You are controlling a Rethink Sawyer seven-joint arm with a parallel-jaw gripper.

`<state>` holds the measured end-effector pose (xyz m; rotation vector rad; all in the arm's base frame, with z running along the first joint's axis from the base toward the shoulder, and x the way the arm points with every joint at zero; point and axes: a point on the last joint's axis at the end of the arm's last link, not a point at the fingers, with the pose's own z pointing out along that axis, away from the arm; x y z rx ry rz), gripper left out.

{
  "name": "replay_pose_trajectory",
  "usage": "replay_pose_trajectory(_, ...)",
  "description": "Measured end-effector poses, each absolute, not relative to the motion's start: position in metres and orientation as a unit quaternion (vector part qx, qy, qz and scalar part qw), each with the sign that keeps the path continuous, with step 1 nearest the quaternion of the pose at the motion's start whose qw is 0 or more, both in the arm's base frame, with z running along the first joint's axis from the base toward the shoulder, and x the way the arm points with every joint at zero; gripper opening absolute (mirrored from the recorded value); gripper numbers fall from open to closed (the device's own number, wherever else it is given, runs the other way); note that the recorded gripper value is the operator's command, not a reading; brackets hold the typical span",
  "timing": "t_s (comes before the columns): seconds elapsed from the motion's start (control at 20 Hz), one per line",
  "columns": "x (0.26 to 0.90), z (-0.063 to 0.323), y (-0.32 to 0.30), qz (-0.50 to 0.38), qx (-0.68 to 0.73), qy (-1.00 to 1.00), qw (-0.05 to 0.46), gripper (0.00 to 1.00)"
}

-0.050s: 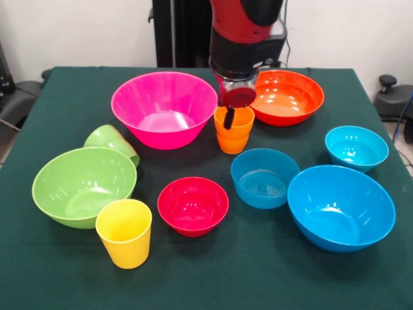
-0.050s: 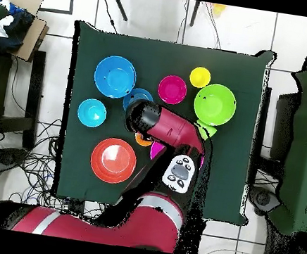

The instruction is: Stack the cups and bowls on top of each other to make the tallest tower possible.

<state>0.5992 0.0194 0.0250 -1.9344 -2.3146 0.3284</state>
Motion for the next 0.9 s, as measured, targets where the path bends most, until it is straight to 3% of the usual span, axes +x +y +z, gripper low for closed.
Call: replay_pose_trajectory(0.9, 0.576, 0.0, 0.004, 0.141, -0.617, -0.772, 0.067, 1.0)
